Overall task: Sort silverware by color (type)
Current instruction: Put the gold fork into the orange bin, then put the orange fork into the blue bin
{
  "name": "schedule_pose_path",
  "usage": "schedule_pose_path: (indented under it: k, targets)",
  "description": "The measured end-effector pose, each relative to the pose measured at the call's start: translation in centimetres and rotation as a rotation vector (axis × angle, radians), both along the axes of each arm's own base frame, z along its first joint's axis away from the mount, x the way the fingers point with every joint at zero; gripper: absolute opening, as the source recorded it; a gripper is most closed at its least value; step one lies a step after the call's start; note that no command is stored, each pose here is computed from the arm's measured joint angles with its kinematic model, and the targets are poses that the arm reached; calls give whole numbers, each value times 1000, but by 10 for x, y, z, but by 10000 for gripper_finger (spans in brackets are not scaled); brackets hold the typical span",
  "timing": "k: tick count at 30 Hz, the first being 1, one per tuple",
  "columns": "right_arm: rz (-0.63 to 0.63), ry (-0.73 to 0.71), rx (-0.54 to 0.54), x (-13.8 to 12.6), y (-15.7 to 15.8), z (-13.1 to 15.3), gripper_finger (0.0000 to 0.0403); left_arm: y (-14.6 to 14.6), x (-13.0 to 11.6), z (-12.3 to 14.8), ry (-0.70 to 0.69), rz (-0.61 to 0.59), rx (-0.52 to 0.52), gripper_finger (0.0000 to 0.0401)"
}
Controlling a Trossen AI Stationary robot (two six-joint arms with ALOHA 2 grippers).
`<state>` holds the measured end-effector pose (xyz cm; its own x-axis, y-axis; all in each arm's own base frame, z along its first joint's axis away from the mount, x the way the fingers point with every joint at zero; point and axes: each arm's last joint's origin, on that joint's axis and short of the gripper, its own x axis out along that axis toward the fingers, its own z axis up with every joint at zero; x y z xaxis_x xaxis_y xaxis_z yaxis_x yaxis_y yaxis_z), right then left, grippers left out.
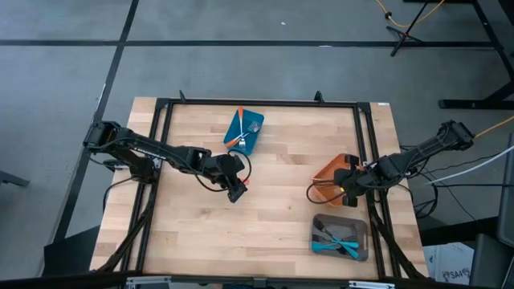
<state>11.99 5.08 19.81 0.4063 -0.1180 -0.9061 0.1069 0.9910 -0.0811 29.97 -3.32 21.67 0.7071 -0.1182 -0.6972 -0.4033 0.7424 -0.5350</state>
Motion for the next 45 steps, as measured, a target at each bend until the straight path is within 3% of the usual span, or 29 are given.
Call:
schedule_pose_path:
  k: [14, 24, 29, 36, 45]
  targets:
    - [-19, -10, -14, 0, -1, 0, 5, 0, 0, 0, 1, 1, 1, 84]
    - [-20, -9, -14, 0, -1, 0, 77, 0, 0, 0, 1, 1, 1, 84]
    - [-20, -9, -14, 0, -1, 0, 92, 0, 0, 0, 0, -6, 12, 84]
    - [-20, -9, -13, 0, -1, 0, 91, 2, -2, -3, 5, -146, 222, 84]
    - [-20, -10, -13, 0, -1, 0, 90, 8, -21, -16, 251, -267, 499, 84]
